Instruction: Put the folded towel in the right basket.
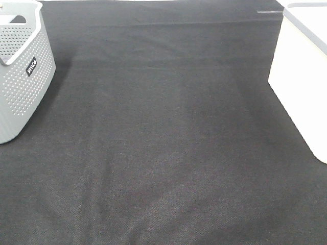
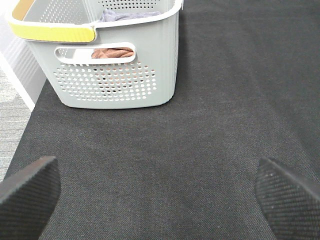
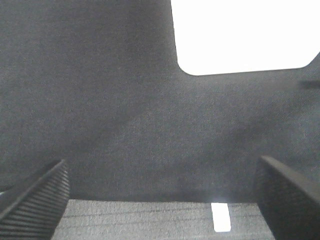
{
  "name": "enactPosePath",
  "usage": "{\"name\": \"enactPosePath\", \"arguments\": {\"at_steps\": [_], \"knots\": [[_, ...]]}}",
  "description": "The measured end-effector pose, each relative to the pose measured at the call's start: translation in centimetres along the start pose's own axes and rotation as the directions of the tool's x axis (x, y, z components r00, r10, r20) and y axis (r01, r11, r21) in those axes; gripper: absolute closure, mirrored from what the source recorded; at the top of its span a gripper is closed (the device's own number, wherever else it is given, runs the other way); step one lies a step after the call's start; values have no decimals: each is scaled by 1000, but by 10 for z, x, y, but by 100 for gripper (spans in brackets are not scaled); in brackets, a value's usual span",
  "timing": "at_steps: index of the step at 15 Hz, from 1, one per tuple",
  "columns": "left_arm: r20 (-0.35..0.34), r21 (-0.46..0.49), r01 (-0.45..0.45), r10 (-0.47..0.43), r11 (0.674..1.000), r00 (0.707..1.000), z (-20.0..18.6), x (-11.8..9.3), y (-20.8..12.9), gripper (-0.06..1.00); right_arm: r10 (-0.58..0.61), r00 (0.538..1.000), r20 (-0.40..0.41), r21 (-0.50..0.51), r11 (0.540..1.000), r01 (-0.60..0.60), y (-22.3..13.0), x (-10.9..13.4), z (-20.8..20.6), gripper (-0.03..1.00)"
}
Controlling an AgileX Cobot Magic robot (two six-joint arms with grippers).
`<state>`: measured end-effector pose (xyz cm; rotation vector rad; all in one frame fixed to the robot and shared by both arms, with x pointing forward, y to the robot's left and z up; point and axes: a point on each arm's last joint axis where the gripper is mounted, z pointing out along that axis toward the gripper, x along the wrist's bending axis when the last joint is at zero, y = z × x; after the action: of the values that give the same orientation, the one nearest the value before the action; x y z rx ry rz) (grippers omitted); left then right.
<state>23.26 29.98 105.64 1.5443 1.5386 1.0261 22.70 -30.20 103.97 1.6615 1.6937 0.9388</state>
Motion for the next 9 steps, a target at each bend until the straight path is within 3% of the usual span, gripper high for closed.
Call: {"name": "enactPosePath", "arguments": {"at_steps": [9], "knots": [[0, 0, 0, 0, 1000, 1000, 0, 0, 0, -5, -34, 999, 5, -61, 998, 34, 3, 0, 9, 1]]}}
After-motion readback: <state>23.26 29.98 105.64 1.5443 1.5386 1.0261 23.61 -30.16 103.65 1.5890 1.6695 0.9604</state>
